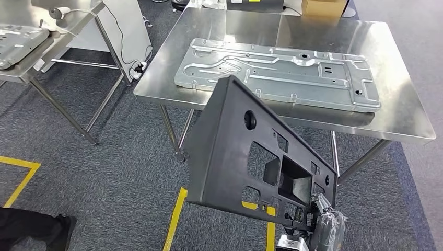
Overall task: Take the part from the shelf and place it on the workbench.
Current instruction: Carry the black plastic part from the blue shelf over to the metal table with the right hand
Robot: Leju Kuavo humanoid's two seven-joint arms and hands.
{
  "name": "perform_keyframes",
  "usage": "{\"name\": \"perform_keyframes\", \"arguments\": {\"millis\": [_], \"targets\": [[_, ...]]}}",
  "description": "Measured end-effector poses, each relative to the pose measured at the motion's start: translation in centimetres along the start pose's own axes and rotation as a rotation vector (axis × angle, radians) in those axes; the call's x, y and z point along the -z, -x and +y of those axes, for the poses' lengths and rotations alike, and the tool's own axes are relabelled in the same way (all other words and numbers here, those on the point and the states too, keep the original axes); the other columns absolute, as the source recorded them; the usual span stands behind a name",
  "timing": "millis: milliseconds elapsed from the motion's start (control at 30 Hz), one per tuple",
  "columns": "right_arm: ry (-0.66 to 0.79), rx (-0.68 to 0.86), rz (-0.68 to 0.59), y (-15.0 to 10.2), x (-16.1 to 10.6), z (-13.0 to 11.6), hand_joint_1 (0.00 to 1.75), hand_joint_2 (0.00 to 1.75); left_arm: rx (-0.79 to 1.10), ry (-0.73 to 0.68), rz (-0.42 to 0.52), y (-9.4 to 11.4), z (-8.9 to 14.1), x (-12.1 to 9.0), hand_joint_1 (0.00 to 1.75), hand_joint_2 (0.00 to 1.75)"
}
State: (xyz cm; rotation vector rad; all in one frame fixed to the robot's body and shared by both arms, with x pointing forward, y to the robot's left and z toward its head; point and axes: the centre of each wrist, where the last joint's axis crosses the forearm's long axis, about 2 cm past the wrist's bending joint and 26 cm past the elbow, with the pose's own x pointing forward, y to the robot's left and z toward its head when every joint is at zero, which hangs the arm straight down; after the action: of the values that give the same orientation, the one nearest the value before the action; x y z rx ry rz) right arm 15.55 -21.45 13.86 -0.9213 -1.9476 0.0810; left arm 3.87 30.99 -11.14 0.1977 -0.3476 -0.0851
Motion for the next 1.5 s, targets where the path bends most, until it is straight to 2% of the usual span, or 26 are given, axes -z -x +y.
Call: {"name": "perform_keyframes", "arguments": {"millis": [167, 267, 367, 533, 700, 867, 1500], "targets": [[-0.001, -0.020, -0.019, 0.0, 0.2, -0.1, 1.75, 1.75, 0.002, -0.004, -0.001, 0.0, 0.3, 0.1, 0.00, 1.75], [0.002, -0.144, -0.109, 0.1, 0.9, -0.5, 1.75, 1.75, 0.013, 0.000, -0.001, 0.0, 0.3, 0.1, 0.00, 1.75], [0.019, -0.324, -0.198, 0.6, 2.8, -0.9, 1.75, 1.75, 0.029, 0.011, -0.002, -0.3, 0.4, 0.1, 0.00, 1.75], [0.059, -0.528, -0.220, 1.5, 6.4, 0.1, 1.75, 1.75, 0.064, 0.032, -0.001, -0.5, 0.5, 0.2, 0.00, 1.75], [0.047, -0.645, -0.243, 2.3, 9.8, 2.0, 1.75, 1.75, 0.099, 0.039, -0.021, -1.4, 0.7, 0.5, 0.00, 1.75], [0.020, -0.703, -0.269, 2.9, 11.9, 2.3, 1.75, 1.75, 0.118, 0.037, -0.021, -1.5, 0.7, 0.5, 0.00, 1.75], [-0.080, -0.791, -0.362, 5.1, 11.5, 2.1, 1.75, 1.75, 0.123, 0.038, -0.016, -1.2, 0.7, 0.4, 0.00, 1.75]]}}
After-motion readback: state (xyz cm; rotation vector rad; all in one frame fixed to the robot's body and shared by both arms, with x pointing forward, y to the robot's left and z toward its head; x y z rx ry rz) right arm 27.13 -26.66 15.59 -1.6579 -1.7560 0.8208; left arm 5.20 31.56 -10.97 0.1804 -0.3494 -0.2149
